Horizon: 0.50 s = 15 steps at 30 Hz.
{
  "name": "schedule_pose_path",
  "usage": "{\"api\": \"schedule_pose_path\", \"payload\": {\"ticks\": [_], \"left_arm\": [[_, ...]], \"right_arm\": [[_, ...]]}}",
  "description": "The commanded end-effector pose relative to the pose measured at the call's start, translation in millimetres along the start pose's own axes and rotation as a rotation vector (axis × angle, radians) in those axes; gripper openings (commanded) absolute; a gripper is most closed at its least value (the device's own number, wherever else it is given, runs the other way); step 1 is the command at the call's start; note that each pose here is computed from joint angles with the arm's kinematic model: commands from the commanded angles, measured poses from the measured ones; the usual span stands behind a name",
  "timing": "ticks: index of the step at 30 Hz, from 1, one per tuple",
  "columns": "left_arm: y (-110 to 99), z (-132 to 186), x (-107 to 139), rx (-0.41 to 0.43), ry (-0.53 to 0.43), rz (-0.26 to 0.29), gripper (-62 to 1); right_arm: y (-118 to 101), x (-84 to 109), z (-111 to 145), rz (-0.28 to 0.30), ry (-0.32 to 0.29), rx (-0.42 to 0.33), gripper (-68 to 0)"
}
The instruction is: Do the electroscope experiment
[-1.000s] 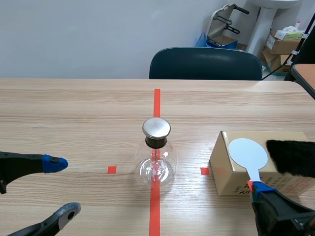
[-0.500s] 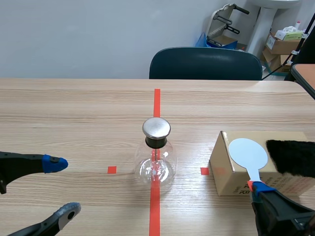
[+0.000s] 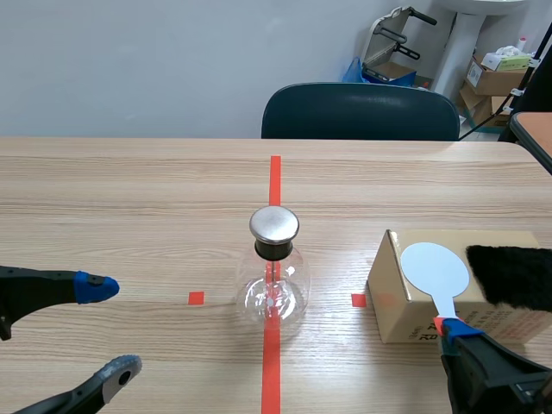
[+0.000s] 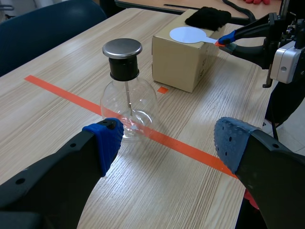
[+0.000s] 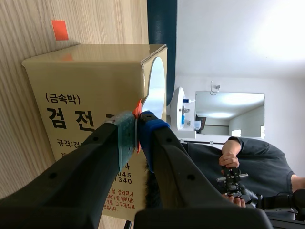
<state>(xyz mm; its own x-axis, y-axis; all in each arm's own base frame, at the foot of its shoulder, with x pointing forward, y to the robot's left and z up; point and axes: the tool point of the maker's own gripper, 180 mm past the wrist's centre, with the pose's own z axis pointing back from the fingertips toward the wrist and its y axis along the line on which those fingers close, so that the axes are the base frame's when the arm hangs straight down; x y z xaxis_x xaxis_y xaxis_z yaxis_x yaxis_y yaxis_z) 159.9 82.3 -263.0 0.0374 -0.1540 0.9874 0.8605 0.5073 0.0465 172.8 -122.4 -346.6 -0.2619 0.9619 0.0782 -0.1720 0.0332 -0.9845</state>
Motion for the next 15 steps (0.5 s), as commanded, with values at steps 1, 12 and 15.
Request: {"api": "schedule_pose_path", "payload": {"ticks": [1,12,15], "left_arm": [[1.2,-2.4,7.8,0.004,-0.032,0.000,-18.3],[3.5,-2.5,6.6,0.017,-0.026,-0.010,-23.4],[8.0,-1.9,5.3,0.037,-0.021,-0.027,-31.4]], "right_arm": [[-17.2,-3.2,-4.8,0.023,-0.002,-0.069,-66.4],[-17.3,-3.0,-4.8,0.024,-0.003,-0.069,-66.4],[-17.4,-3.2,-4.8,0.024,-0.003,-0.069,-66.4]]}}
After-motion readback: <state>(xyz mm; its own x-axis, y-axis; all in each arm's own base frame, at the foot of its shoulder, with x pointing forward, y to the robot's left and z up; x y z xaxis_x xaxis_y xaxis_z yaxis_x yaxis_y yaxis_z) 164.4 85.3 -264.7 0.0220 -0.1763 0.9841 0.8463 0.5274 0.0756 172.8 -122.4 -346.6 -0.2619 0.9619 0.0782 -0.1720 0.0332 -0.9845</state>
